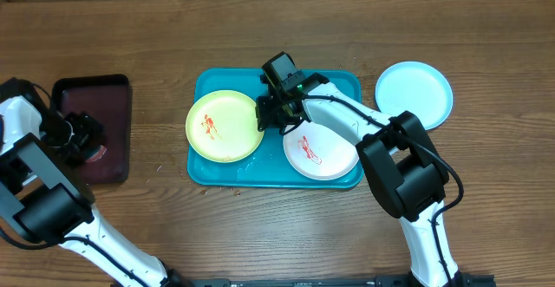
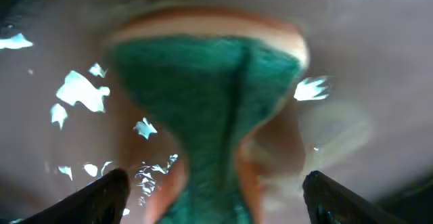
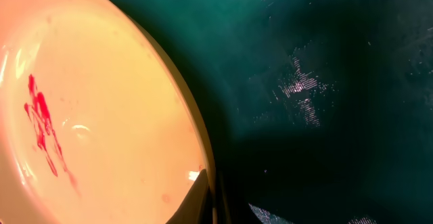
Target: Clean dirty plates on tray and stack at the side
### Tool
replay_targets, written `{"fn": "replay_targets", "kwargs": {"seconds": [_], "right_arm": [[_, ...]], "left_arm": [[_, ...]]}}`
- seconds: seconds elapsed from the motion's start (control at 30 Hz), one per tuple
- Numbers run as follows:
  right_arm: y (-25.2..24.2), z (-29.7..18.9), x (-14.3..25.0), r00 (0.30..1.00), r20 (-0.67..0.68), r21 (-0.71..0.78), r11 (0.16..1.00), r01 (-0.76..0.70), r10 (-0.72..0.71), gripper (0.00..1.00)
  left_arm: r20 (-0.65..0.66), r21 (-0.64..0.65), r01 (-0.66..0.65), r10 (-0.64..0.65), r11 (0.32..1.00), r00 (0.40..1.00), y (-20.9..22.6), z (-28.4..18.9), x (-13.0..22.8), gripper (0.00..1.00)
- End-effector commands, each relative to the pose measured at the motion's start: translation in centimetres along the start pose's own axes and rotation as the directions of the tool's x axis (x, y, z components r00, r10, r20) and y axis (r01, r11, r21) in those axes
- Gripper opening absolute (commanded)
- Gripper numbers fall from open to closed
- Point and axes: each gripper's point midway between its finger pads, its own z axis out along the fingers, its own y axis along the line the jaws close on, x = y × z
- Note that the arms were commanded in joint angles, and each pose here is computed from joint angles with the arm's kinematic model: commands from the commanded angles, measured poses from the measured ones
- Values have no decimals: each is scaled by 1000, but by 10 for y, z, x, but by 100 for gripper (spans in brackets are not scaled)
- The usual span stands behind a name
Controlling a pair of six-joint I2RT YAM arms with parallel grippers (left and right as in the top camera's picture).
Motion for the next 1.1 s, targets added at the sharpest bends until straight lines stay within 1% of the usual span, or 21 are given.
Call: {"fn": "replay_targets", "kwargs": {"seconds": [0.0,0.03,0.17,0.23,0.33,0.37,0.4,0.43,0.6,0.7,0.77,0.8,0.87,0.9,0.97,1.0,1.07], "right_arm": [[-18,13,9,1000,-17,61,998,-13,14,4],[-17,13,8,1000,-14,59,998,-12,12,4],[-17,13,8,1000,-11,57,998,-11,11,4],[-17,13,8,1000,-11,57,998,-11,11,4],[-17,13,7,1000,-9,56,998,-10,10,4],[-17,13,7,1000,-8,56,998,-10,10,4],[-17,13,7,1000,-8,55,998,-9,10,4],[-16,13,7,1000,-8,55,998,-9,10,4],[-17,13,7,1000,-8,55,998,-9,10,4],[-16,13,6,1000,-6,55,998,-9,9,4],[-16,13,6,1000,-5,54,999,-9,9,4],[-16,13,6,1000,-5,54,999,-9,9,4],[-16,13,6,1000,-5,54,999,-9,9,4],[-16,13,6,1000,-5,54,999,-9,9,4],[-16,13,6,1000,-5,54,999,-9,9,4],[-16,13,6,1000,-5,54,999,-9,9,4],[-16,13,6,1000,-6,54,998,-9,9,4]], "left_arm": [[59,-31,-8,10,999,998,3,-15,-20,78],[61,-32,-8,10,999,998,3,-16,-21,75],[74,-74,-4,10,997,997,10,-16,-23,71],[76,-80,0,6,997,997,11,-17,-23,65],[70,-73,16,-11,997,998,11,-14,-22,49],[69,-73,18,-13,997,998,11,-13,-21,45],[68,-74,18,-13,997,998,11,-11,-21,36],[67,-74,18,-13,997,998,11,-9,-20,31],[63,-75,18,-13,997,998,13,1,-17,17],[57,-77,18,-13,997,998,14,4,-14,16],[51,-72,15,-11,997,999,13,6,-12,19],[46,-60,13,-11,998,999,11,8,-11,23],[35,-33,12,-11,999,999,6,9,-9,24],[33,-29,12,-11,1000,999,6,10,-8,20],[30,-32,11,-10,999,999,6,10,-7,8],[29,-35,11,-10,999,1000,7,10,-7,5],[29,-36,15,-14,999,999,7,10,-7,4]]}}
